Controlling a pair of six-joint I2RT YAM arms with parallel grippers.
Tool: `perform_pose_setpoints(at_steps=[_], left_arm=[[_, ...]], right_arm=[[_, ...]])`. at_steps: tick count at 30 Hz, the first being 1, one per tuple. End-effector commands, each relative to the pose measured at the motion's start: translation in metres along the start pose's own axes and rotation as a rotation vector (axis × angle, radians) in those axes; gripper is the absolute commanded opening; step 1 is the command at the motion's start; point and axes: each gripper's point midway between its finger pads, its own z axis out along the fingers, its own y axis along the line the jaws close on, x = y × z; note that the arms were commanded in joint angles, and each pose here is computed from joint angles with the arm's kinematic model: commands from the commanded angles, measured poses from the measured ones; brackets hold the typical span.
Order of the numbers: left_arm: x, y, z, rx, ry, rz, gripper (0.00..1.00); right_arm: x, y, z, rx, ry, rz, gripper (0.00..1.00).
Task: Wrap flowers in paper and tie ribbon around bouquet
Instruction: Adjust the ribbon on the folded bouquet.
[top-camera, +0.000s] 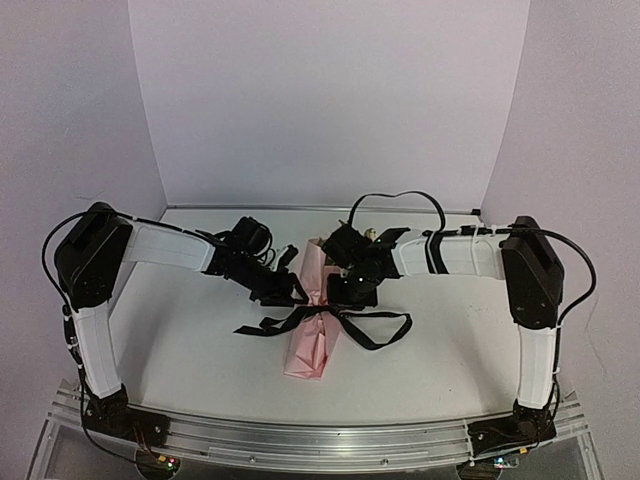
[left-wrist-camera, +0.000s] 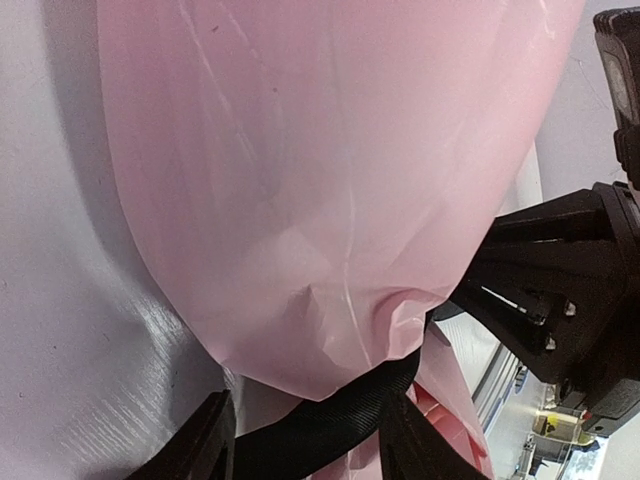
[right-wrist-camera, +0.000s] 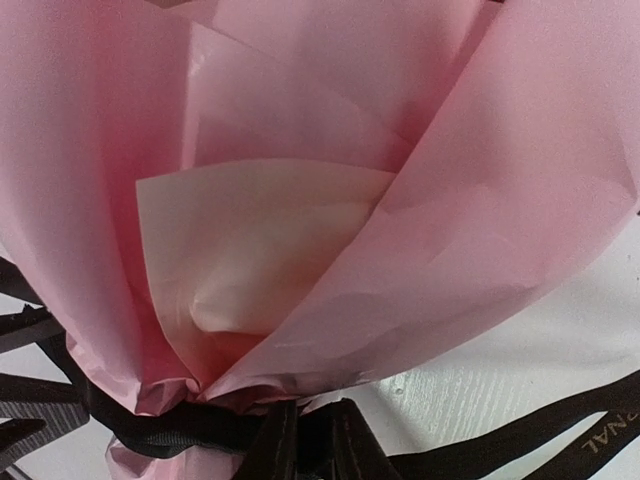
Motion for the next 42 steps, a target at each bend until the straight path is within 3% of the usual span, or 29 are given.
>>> perform_pose_setpoints(at_steps=[1, 5, 10, 19, 42], left_arm=[[-0.011, -0.004, 0.005, -0.002, -0.02, 0.041, 0.44], [-0.019, -0.005, 0.006, -0.009, -0.045, 0.04, 0.38], [-0.022, -0.001, 0.011, -0.023, -0.053, 0.033, 0.3], [-0.024, 0.004, 0.007, -0.057, -0.088, 0.037, 0.01], [-0.011, 0.021, -0.007, -0.103, -0.081, 0.032, 0.0]], right_arm=[[-0.01, 0.009, 0.0, -0.017, -0.029, 0.001, 0.06], [-0.006, 0.008, 0.001, -0.019, -0.019, -0.001, 0.01], [-0.005, 0.002, -0.002, -0.006, -0.027, -0.002, 0.0], [-0.003, -0.007, -0.005, 0.017, -0.04, 0.002, 0.0], [0.0, -0.088, -0.019, 0.118, -0.089, 0.117, 0.0]])
